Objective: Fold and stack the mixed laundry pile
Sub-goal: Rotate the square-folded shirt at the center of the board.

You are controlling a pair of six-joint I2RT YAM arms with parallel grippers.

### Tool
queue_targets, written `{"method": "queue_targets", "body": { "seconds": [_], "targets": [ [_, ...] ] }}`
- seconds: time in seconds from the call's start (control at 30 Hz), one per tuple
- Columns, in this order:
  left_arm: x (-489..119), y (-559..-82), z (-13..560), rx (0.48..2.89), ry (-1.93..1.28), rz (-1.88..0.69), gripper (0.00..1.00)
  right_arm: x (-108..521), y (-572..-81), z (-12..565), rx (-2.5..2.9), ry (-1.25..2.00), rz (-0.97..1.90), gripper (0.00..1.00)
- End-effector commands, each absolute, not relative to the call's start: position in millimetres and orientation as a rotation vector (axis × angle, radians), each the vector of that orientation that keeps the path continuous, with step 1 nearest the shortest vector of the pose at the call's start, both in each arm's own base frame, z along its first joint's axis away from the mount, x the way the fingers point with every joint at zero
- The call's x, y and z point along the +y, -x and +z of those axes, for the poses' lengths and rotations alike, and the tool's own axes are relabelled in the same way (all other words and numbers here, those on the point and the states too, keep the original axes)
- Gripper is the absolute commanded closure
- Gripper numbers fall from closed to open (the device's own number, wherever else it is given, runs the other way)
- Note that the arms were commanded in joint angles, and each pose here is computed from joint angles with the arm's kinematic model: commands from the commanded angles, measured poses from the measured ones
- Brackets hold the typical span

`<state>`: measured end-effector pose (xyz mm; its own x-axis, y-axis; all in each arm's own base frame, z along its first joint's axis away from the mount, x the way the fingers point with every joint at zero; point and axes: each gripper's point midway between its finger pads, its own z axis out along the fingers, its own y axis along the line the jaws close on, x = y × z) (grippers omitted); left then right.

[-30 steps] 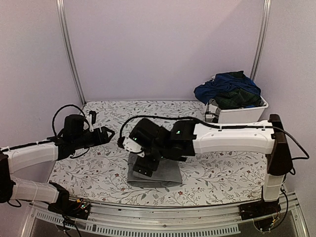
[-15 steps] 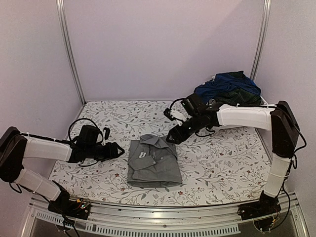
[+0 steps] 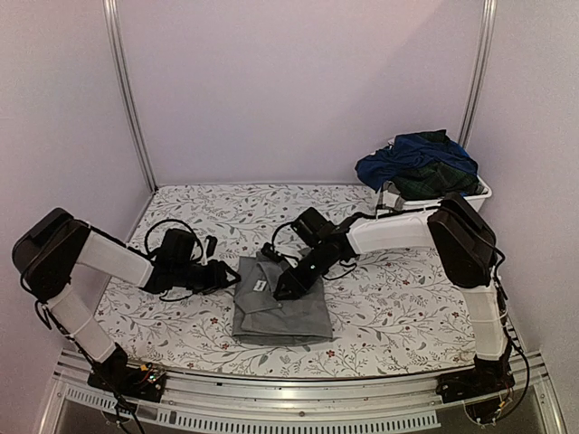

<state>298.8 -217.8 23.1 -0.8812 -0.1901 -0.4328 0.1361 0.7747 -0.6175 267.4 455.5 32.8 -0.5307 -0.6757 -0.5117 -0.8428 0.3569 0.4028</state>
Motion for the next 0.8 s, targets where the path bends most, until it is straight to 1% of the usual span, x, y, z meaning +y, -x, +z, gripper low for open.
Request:
{"method": "queue_targets", "body": {
  "seconds": [0.0,0.03,0.13,0.2,0.27,0.33,0.37,0.4,0.47,0.5,0.57,0.63,0.73,0.77],
  "targets": [
    [-253,-317,26,2.437,-0.072,-1.097,0.56,433,-246,-1,2.511,1.304,0.943,0.54],
    [-259,-320,23,2.438,-0.095,-1.12,0.59,427,-242,-3,2.537,1.269,0.947,0.54],
    [-280,-332,18,2.429,-0.175,-1.165,0.74,410,-220,-10,2.596,1.2,1.019,0.54],
    [-293,-342,18,2.416,-0.245,-1.172,0.83,410,-203,2,2.591,1.156,1.101,0.53],
    [-305,-353,18,2.406,-0.32,-1.165,0.87,423,-182,31,2.511,1.178,1.198,0.52],
    [-324,-370,28,2.372,-0.427,-1.173,0.87,438,-163,57,2.44,1.221,1.299,0.49],
    [-327,-376,27,2.379,-0.461,-1.158,0.85,443,-157,68,2.409,1.242,1.357,0.46],
    [-329,-381,29,2.383,-0.483,-1.144,0.8,446,-156,81,2.378,1.248,1.395,0.41],
    [-321,-395,42,2.352,-0.466,-1.102,0.66,443,-165,100,2.349,1.229,1.383,0.32],
    [-311,-402,52,2.338,-0.425,-1.085,0.63,436,-176,106,2.347,1.203,1.362,0.3],
    [-286,-410,72,2.318,-0.338,-1.044,0.56,414,-208,130,2.31,1.112,1.299,0.28],
    [-265,-406,82,2.335,-0.276,-0.952,0.51,384,-242,136,2.306,0.992,1.205,0.27],
    [-252,-371,80,2.386,-0.229,-0.933,0.47,362,-275,135,2.317,0.918,1.099,0.28],
    [-245,-358,77,2.407,-0.193,-0.929,0.46,361,-280,126,2.345,0.921,1.065,0.28]
  ]
}}
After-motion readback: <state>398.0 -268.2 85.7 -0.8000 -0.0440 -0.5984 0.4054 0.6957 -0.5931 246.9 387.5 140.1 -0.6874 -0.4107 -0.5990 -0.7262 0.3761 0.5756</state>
